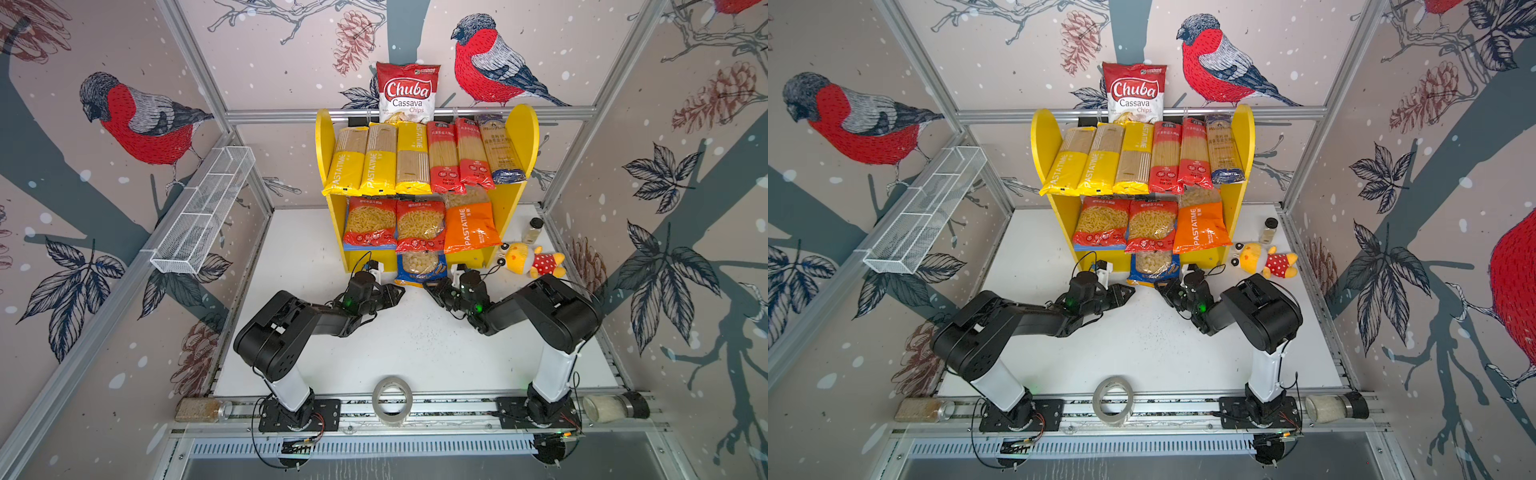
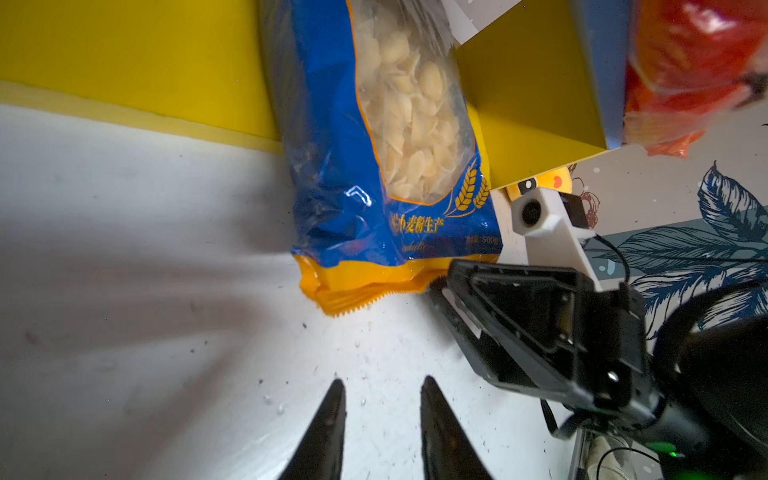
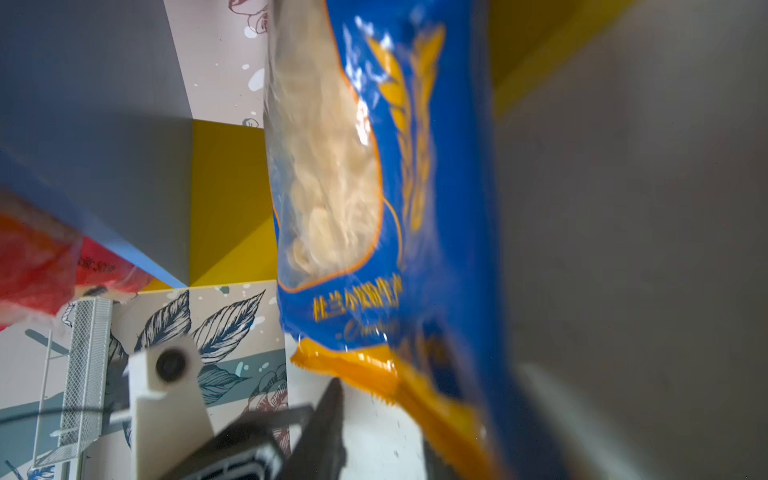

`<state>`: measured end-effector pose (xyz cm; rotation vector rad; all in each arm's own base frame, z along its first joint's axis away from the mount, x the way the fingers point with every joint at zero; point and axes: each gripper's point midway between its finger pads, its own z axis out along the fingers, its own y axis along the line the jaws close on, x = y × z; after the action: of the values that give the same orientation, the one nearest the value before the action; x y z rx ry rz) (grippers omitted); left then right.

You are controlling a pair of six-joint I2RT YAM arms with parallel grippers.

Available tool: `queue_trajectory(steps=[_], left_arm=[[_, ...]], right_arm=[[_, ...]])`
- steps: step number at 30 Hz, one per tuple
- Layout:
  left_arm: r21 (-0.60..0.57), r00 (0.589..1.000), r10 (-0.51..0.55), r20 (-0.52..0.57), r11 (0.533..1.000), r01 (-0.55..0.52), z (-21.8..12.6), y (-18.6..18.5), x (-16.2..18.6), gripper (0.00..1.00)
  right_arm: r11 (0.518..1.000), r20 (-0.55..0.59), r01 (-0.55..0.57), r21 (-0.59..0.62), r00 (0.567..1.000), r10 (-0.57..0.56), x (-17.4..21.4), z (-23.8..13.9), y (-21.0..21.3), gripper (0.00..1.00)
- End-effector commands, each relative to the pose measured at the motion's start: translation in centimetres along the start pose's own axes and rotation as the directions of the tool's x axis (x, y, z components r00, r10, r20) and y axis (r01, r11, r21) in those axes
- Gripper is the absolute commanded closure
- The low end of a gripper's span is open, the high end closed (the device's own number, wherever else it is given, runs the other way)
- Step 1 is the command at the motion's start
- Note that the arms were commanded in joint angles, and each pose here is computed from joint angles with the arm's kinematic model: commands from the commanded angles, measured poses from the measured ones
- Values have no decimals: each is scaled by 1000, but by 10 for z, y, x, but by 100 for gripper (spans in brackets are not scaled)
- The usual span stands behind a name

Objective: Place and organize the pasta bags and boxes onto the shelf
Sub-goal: 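Open both grippers and draw them back from the blue bag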

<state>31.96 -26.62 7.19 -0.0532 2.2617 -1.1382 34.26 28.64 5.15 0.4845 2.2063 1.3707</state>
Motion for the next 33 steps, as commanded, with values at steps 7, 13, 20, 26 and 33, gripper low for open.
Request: queue_trajectory(steps=[7,13,20,26,33], left_arm=[[-90,995,76,68,993,-70,-37,5,-7,65],[-121,991,93,101,989,-81,-55,6,-13,65],[-155,988,102,118,984,-84,-70,12,-12,63],[-162,987,100,129,984,-79,-76,13,-11,63],[-170,985,102,139,982,-77,-79,12,-13,63]], right_arm=[[979,138,146,-140,982,-127,-43,5,67,88],[993,104,55,-104,994,-44,-45,18,28,89],[997,120,11,-77,993,-2,-51,7,4,90],[995,129,26,-92,992,-14,-70,0,8,90],[990,63,19,-141,998,-10,-46,19,26,90]])
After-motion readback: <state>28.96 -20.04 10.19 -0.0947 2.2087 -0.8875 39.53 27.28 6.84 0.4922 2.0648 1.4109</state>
